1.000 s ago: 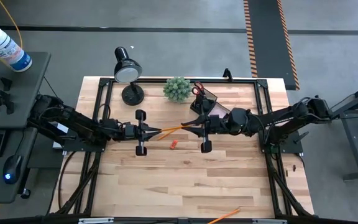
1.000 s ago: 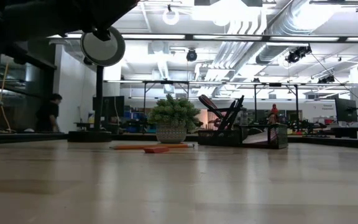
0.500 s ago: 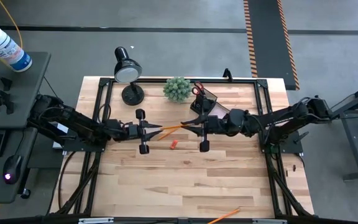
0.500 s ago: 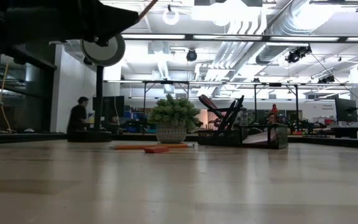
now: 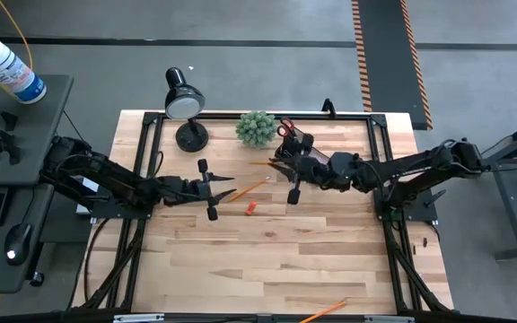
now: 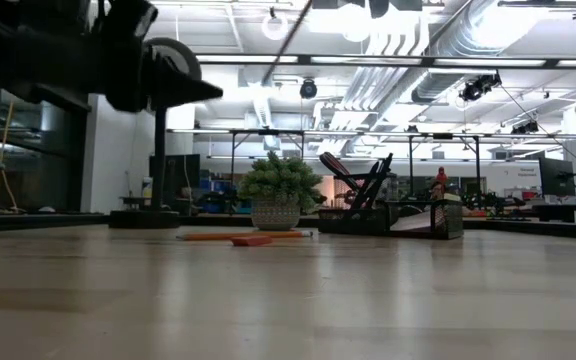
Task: Pick and place office supplies into organizer
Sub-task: Put the top left yellow pencil into the black desk organizer
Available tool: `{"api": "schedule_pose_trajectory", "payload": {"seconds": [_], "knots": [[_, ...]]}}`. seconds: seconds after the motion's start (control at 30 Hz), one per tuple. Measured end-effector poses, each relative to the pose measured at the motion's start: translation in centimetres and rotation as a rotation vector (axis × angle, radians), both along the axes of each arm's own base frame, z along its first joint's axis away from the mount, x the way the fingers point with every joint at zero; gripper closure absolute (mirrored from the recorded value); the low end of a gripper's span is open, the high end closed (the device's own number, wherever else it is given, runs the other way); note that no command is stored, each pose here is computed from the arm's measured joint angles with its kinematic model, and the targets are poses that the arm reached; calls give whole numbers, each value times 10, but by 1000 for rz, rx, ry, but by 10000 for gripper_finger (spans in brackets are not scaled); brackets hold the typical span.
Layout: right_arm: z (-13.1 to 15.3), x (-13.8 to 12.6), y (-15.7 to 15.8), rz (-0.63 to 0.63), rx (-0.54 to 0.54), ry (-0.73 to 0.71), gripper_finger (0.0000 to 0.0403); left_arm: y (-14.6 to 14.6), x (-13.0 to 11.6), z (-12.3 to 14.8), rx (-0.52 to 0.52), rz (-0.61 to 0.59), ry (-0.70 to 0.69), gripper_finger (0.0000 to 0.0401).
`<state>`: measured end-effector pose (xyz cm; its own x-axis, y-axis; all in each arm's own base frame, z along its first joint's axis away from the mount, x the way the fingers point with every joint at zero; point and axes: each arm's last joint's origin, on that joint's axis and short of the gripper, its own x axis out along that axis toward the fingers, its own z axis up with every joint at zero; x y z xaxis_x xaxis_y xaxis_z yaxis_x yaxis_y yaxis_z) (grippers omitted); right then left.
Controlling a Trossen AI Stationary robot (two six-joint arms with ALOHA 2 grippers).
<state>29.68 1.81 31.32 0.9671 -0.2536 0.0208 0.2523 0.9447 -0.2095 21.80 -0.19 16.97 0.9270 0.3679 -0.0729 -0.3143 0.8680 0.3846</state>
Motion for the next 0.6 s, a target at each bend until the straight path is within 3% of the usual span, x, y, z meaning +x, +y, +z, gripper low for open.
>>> {"api": "schedule_pose_trajectory", "payload": {"seconds": [0.33, 0.6], "knots": [[-10, -8, -45, -339, -15, 148, 386, 3, -3, -14, -53, 103, 122, 256], [-27, -20, -93, -563, 113, 262, 386, 3, -5, -19, -91, 111, 148, 257]]}}
